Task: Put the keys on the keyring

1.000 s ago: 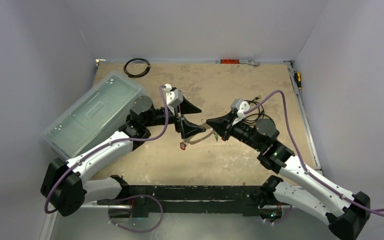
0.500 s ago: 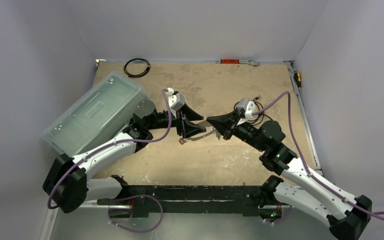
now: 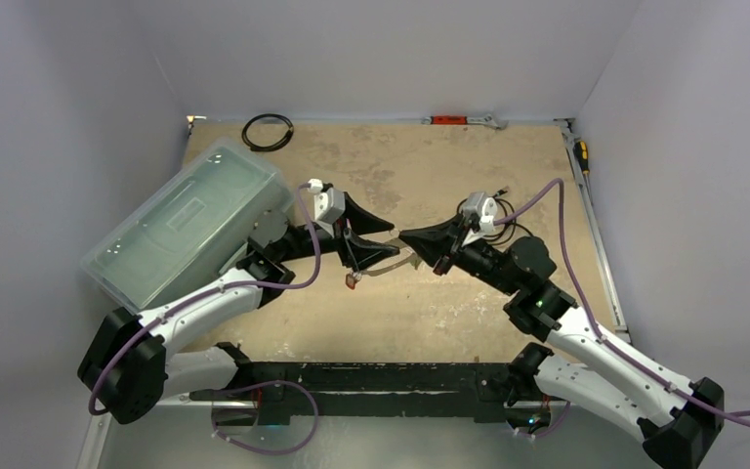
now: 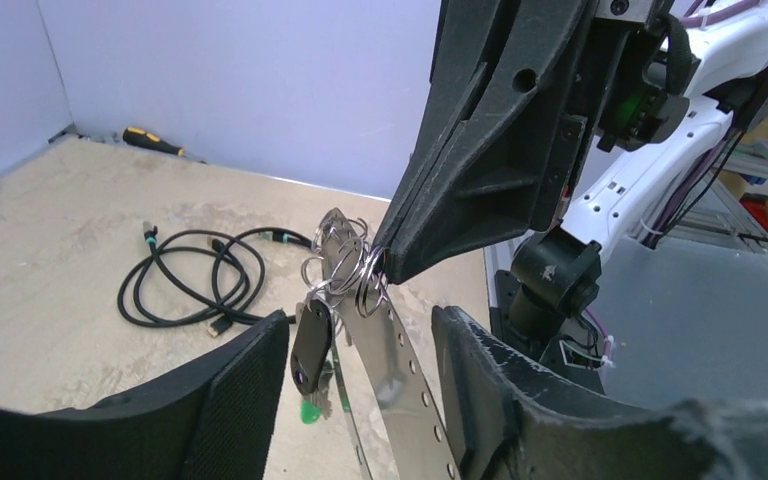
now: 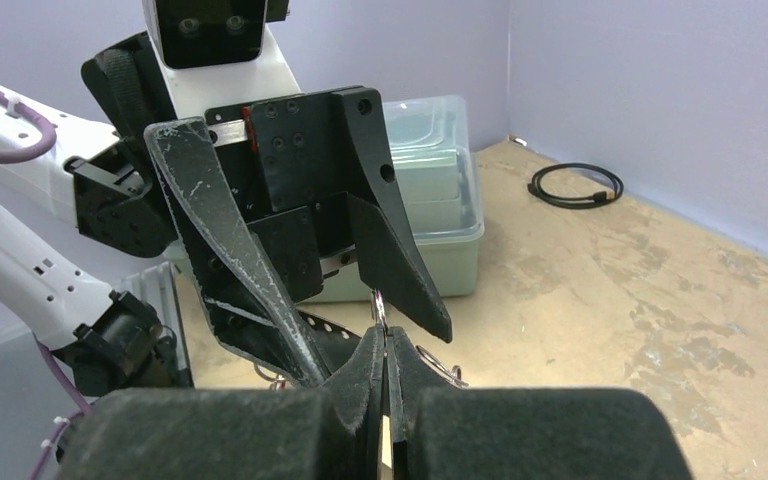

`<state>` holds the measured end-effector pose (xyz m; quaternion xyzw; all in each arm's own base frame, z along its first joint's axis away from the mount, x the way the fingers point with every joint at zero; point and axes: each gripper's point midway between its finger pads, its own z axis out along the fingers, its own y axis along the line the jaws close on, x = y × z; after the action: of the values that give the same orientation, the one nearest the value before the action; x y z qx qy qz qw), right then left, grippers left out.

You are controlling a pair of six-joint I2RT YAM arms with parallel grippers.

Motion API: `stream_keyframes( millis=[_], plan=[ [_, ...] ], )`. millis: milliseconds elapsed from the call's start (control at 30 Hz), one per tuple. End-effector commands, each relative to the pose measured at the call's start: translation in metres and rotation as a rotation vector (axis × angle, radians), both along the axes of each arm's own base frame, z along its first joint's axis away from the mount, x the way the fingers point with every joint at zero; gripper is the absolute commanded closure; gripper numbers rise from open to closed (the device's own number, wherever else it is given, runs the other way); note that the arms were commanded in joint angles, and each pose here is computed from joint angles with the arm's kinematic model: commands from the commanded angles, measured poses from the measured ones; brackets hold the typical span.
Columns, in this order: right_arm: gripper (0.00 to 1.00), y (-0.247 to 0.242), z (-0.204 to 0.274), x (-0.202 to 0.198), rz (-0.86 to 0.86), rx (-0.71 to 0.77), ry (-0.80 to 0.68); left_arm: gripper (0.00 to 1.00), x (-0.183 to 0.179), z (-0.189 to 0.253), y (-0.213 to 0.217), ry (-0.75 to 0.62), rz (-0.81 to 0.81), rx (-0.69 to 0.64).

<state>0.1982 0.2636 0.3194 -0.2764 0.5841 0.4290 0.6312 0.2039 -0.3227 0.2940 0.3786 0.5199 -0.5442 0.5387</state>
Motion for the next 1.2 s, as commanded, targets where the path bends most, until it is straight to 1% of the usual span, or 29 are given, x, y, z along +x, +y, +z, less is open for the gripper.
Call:
stream_keyframes(
  millis=[0,100,167,267,333,433,467,567,667,733,767,800,833,867,900,933,967,1000,1033,1100,1167],
  plan=[
    [1.0,0.002,0.031,-0.01,0.041,0.092,-0.073,0.48,-0.004,0.022,0.003,-0.071,0.012,-0.082],
    [1.0,0.002,0.032,-0.01,0.047,0.101,-0.073,0.57,-0.005,0.022,0.002,-0.075,0.004,-0.084],
    [1.0,0.004,0.032,-0.011,0.056,0.103,-0.071,0.6,-0.005,0.022,0.002,-0.077,0.004,-0.087],
    [1.0,0.006,0.031,-0.012,0.07,0.103,-0.068,0.6,-0.006,0.025,0.003,-0.084,0.003,-0.104],
    [1.0,0.007,0.03,-0.012,0.074,0.102,-0.066,0.56,-0.007,0.026,0.003,-0.082,0.0,-0.109],
    [1.0,0.008,0.029,-0.012,0.077,0.102,-0.063,0.56,-0.007,0.026,0.004,-0.081,-0.002,-0.112],
    [1.0,0.008,0.029,-0.013,0.077,0.103,-0.064,0.59,-0.008,0.026,0.004,-0.083,-0.003,-0.113],
    [1.0,0.008,0.029,-0.012,0.077,0.109,-0.066,0.73,-0.008,0.025,0.003,-0.083,-0.01,-0.109],
    [1.0,0.009,0.027,-0.013,0.087,0.105,-0.064,0.83,-0.008,0.026,0.004,-0.089,-0.003,-0.114],
    [1.0,0.01,0.025,-0.012,0.086,0.089,-0.067,0.97,-0.007,0.028,0.005,-0.101,0.009,-0.121],
    [1.0,0.009,0.024,-0.011,0.076,0.076,-0.065,1.0,-0.007,0.029,0.006,-0.105,0.017,-0.124],
    [1.0,0.007,0.019,-0.008,0.057,0.053,-0.052,1.0,-0.007,0.03,0.007,-0.11,0.021,-0.125],
    [0.95,0.005,0.019,-0.006,0.038,0.043,-0.05,1.0,-0.008,0.03,0.008,-0.113,0.021,-0.124],
    [0.8,0.001,0.02,-0.004,0.017,0.04,-0.05,1.0,-0.009,0.03,0.008,-0.118,0.02,-0.121],
    [0.63,-0.003,0.022,-0.003,-0.007,0.041,-0.052,1.0,-0.011,0.03,0.009,-0.124,0.014,-0.116],
    [0.49,-0.007,0.023,-0.003,-0.022,0.044,-0.057,1.0,-0.012,0.031,0.009,-0.131,0.008,-0.11],
    [0.4,-0.01,0.026,-0.006,-0.024,0.051,-0.065,1.0,-0.014,0.031,0.01,-0.14,0.003,-0.104],
    [0.34,-0.015,0.032,-0.009,-0.034,0.069,-0.069,1.0,-0.015,0.031,0.01,-0.147,-0.002,-0.094],
    [0.31,-0.019,0.034,-0.009,-0.048,0.075,-0.069,1.0,-0.016,0.031,0.01,-0.163,-0.002,-0.08],
    [0.28,-0.025,0.04,-0.012,-0.065,0.077,-0.079,1.0,-0.016,0.029,0.011,-0.18,-0.005,-0.046],
    [0.27,-0.029,0.043,-0.012,-0.081,0.061,-0.087,1.0,-0.017,0.028,0.012,-0.199,-0.009,-0.01]
  ],
)
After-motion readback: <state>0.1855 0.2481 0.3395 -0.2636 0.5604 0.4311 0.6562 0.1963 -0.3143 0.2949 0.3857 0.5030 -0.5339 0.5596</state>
